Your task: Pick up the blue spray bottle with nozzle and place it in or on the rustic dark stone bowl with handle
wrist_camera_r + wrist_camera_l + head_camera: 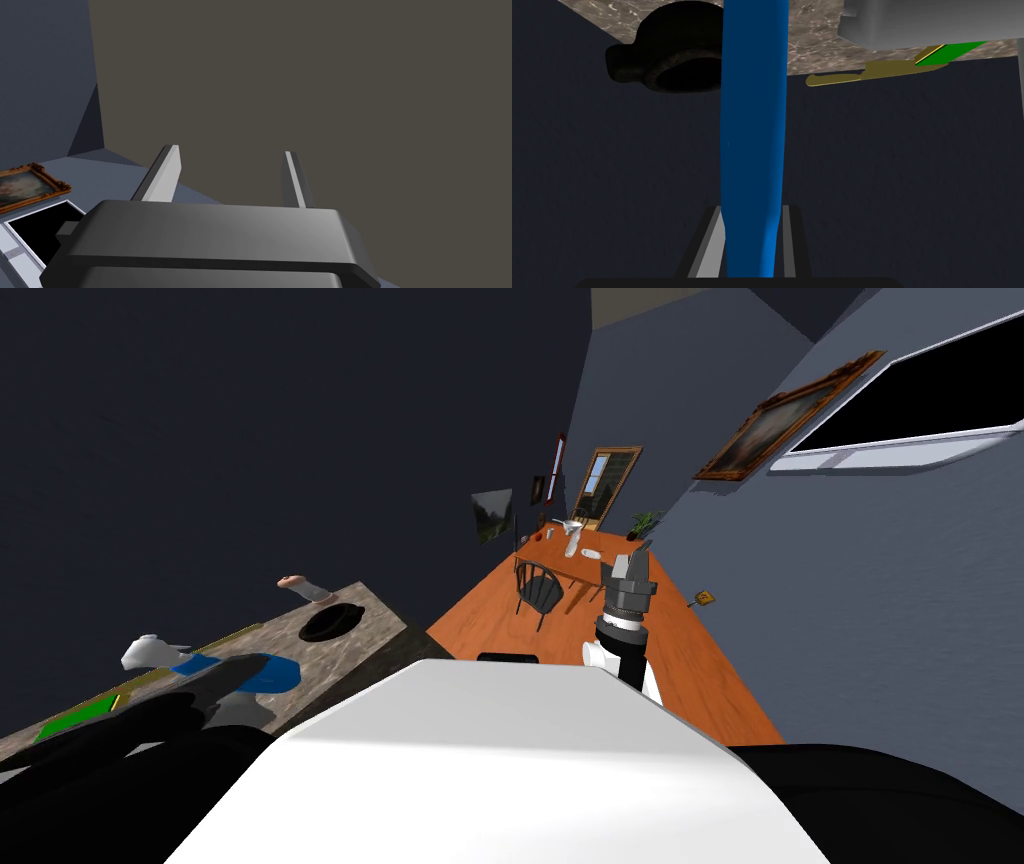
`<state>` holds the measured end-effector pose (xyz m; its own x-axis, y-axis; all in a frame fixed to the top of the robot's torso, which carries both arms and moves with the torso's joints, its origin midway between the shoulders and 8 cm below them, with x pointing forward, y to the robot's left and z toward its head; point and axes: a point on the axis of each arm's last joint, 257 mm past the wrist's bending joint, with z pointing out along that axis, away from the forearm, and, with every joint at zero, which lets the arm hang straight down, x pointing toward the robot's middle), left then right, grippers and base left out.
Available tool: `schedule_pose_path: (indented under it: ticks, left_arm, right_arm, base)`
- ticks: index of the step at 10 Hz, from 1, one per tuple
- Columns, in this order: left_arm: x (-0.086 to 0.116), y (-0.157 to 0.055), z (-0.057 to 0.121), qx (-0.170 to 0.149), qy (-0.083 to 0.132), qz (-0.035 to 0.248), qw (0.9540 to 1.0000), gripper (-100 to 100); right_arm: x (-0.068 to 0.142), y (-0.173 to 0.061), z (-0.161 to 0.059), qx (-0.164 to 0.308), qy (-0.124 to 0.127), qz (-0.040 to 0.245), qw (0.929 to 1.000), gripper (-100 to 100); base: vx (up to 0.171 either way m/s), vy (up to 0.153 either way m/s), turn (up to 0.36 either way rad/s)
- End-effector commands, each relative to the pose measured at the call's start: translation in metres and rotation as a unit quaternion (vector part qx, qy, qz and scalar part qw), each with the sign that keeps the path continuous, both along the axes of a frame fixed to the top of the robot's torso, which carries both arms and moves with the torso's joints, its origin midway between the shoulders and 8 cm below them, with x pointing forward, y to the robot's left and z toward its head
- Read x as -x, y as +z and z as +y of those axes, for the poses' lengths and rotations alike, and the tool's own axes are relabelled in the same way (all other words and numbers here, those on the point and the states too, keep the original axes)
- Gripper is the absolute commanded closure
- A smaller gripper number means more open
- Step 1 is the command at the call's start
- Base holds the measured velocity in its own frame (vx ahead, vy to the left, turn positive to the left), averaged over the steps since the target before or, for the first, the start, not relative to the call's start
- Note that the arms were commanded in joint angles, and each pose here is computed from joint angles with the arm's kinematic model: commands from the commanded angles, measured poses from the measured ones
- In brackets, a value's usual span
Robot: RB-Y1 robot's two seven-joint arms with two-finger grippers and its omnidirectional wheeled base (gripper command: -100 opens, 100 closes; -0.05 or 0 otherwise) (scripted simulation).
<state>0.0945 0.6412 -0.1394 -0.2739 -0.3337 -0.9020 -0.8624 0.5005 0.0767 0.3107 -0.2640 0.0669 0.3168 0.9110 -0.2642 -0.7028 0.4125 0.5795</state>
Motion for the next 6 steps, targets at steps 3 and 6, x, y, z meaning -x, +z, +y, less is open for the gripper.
schedule_pose_path:
  ticks: [3,6]
  left_arm:
    - [0.011,0.012,0.009,0.003,0.032,-0.009,0.9994,100]
    - [0.017,0.026,0.011,0.006,0.057,-0.021,0.9982,100]
  right_arm:
    - [0.000,0.000,0.000,0.000,0.000,0.000,1.0000,0]
    - [0.000,0.000,0.000,0.000,0.000,0.000,1.0000,0]
  base:
    - [0.161,0.120,-0.024]
    - [0.145,0.167,-0.012]
